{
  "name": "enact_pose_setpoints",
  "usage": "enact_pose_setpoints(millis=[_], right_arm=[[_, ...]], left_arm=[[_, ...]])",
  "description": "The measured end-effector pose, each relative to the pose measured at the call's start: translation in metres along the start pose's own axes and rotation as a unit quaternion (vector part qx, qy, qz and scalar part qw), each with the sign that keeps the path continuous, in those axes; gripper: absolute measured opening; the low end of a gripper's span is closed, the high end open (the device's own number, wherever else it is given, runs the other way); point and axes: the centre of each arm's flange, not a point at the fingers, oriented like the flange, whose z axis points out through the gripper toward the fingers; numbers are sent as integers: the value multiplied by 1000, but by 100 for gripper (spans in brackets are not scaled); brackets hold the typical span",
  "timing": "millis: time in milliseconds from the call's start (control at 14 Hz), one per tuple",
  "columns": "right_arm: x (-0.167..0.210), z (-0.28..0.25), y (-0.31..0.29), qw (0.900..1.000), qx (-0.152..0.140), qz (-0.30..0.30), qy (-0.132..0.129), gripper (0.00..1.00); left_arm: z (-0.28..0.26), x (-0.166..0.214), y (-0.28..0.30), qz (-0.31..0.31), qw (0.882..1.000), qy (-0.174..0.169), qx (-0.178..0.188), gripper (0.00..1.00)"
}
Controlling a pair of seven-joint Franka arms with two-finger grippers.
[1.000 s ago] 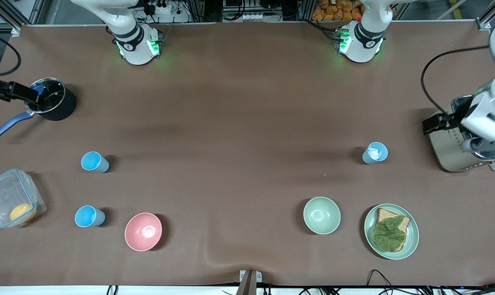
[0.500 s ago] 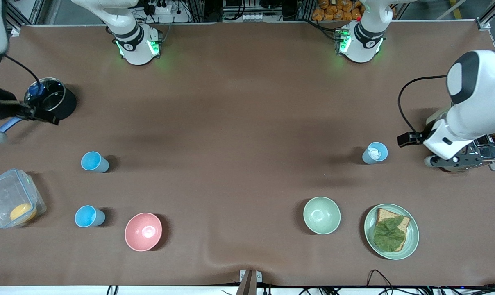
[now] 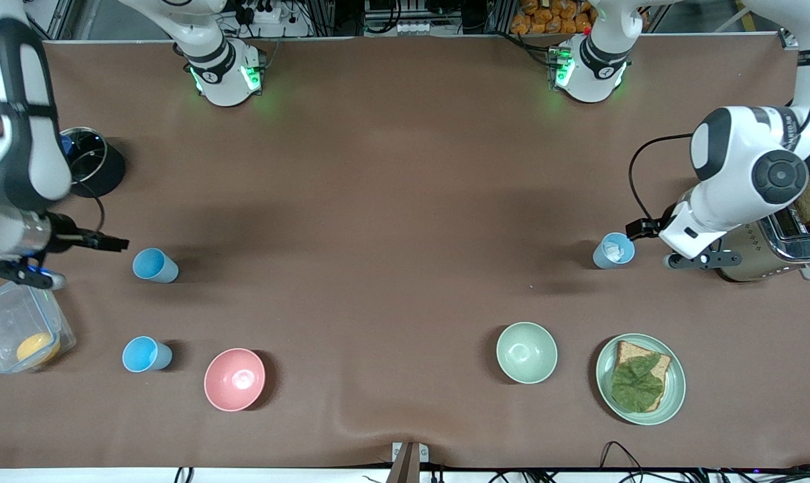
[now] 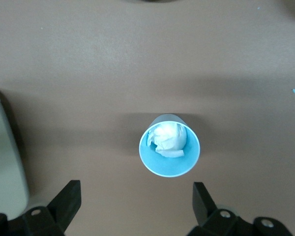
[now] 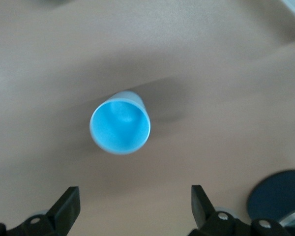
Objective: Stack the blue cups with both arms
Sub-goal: 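Reach the right gripper to a blue cup while the left gripper reaches another, then grasp and lift the blue cups with the right and left grippers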
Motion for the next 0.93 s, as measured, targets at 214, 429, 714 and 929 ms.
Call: enact_pose_setpoints(millis=[214,429,714,929], right_arm=[[21,47,0,1000,-4,2,-5,100],[29,86,0,999,-8,2,-31,100],[34,112,1,999,-11,2,-41,96],[37,119,6,999,-10,4,-41,76]], left_arm=[[28,-8,-6,-5,1000,1,-3,100],[53,-6,-19,-16,1000,-1,-8,100],[80,1,-21,-18,1000,0,-14,100],[96,4,-18,-16,1000,-1,-18,97]])
